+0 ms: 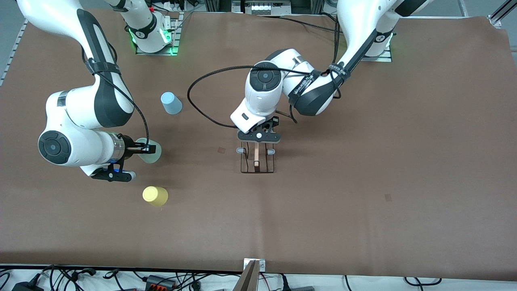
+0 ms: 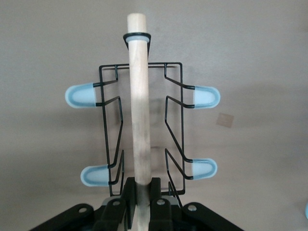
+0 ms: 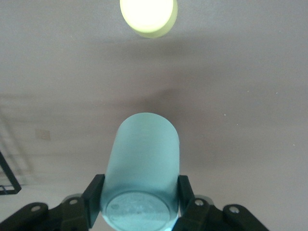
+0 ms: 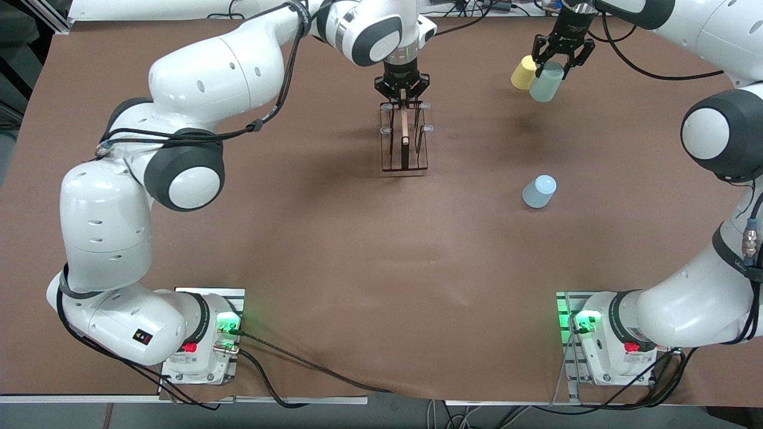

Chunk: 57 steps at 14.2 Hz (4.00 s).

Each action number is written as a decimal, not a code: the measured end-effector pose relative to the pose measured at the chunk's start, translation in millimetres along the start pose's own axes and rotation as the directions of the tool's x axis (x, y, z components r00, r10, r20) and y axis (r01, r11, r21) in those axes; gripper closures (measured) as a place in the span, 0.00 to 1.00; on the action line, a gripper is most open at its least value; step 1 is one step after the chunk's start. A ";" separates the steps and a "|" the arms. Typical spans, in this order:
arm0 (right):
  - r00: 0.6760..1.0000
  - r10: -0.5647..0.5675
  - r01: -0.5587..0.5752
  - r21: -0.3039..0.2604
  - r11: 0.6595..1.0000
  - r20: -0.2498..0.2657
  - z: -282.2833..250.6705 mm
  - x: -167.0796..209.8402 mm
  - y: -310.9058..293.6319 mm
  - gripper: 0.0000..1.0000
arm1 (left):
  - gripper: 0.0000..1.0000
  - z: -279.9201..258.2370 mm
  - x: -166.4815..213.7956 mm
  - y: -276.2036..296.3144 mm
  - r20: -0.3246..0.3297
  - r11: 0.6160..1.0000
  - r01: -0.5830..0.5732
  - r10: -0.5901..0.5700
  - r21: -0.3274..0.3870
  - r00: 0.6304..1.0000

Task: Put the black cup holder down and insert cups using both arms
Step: 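Carry the rack to mid-table with the left gripper and set it down, then open the left gripper and withdraw it while the right gripper carries the teal cup, then lower the teal cup onto a rack peg and open the right gripper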

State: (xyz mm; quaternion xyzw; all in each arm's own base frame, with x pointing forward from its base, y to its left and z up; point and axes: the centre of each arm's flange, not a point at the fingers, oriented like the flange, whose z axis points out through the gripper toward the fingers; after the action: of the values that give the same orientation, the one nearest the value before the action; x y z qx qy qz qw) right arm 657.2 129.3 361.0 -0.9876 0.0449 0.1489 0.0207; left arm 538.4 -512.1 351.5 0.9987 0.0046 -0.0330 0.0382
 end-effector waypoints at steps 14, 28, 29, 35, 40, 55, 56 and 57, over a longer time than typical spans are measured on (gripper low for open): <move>0.999 -0.045 0.045 0.004 0.999 -0.024 -15.6 -6.7 -29.9 0.34 | 0.26 -115.3 47.5 -86.9 -0.062 0.999 -0.007 0.010 0.046 0.998; 0.991 -0.128 0.124 0.071 0.990 0.042 11.3 -134.6 -267.1 0.34 | 0.00 -298.9 56.9 -424.9 0.077 0.984 0.138 -0.147 0.111 0.986; 0.990 -0.130 0.127 0.066 0.990 0.050 17.8 -134.3 -269.8 0.34 | 0.00 -301.9 53.8 -425.4 0.079 0.984 0.138 -0.148 0.114 0.986; 0.987 -0.139 0.136 0.050 0.990 0.077 39.7 -134.5 -278.8 0.34 | 0.00 -292.0 57.3 -464.2 0.130 0.995 -0.036 0.023 0.092 0.991; 0.985 -0.153 0.150 0.046 0.988 0.078 61.3 -135.3 -293.1 0.34 | 0.00 -272.0 46.0 -484.9 0.103 0.994 -0.007 -0.004 0.106 0.995; 0.986 0.152 -0.151 0.031 0.988 -0.063 -17.5 -57.8 -181.5 0.00 | 0.00 -270.2 -6.9 -479.6 0.052 0.992 -0.003 -0.003 0.123 0.999; 0.978 0.186 -0.187 -0.006 0.982 -0.090 -18.7 -40.2 -151.6 0.00 | 0.00 -271.1 -6.9 -478.1 0.048 0.993 -0.005 -0.001 0.121 0.999; 0.970 0.213 -0.219 -0.041 0.975 -0.115 -16.5 -24.1 -125.4 0.00 | 0.00 -272.3 -6.7 -477.1 0.044 0.993 -0.007 0.001 0.121 0.999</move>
State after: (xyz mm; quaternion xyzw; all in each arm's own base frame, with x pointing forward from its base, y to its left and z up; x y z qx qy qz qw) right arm 651.0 255.2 387.4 -0.9838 0.1491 0.0967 -0.0243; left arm 544.0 -15.6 586.6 0.9982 -0.0003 -0.0552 -0.0224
